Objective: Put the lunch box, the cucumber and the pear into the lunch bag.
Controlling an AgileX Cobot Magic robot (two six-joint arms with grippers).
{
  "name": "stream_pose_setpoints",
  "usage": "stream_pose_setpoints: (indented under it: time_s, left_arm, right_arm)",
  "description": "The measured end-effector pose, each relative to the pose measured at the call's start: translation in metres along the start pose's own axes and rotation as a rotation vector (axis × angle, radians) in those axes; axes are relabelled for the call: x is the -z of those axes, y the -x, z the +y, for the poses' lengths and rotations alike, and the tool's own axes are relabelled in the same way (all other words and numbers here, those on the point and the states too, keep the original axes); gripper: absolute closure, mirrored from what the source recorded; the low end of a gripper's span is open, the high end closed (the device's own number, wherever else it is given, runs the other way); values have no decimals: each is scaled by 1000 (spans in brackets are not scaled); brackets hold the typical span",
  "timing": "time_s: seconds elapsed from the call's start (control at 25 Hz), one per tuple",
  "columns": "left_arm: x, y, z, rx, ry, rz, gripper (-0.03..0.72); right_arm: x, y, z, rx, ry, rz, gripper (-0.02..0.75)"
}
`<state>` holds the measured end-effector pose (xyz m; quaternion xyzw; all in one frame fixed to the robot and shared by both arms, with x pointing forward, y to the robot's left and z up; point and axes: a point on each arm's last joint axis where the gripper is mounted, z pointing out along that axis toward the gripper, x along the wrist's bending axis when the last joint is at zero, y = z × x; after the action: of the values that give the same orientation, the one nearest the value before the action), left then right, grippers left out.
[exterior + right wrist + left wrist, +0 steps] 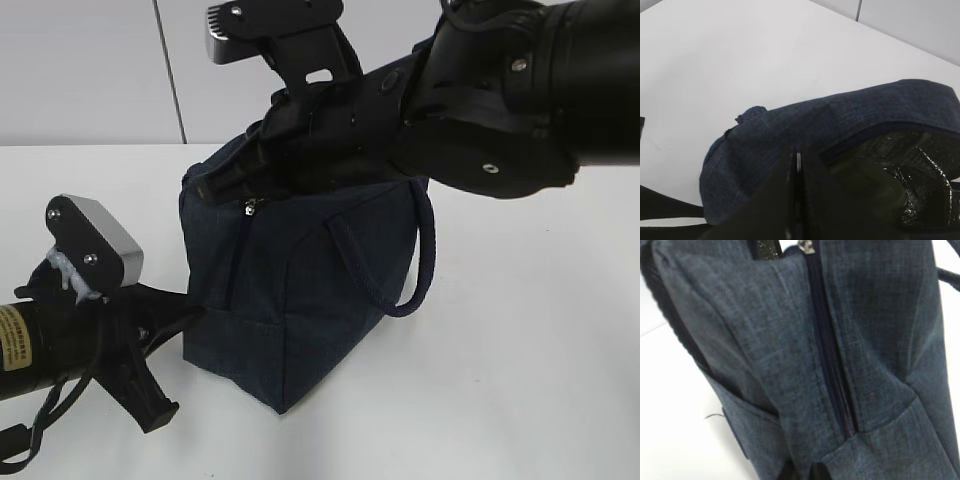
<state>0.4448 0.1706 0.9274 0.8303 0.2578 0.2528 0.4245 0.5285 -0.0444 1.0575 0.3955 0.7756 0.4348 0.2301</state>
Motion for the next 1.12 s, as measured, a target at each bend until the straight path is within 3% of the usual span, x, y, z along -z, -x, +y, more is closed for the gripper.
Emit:
stream_pose_setpoints:
  time_s: [0.68, 1.12]
  left_arm:
    - [0, -1, -3, 2, -46, 3, 685]
    - [0, -1, -4, 1, -68, 4, 685]
  right_arm:
    - [1, 2, 3, 8, 11, -6, 738]
    - [5, 40, 23, -74, 59, -98, 738]
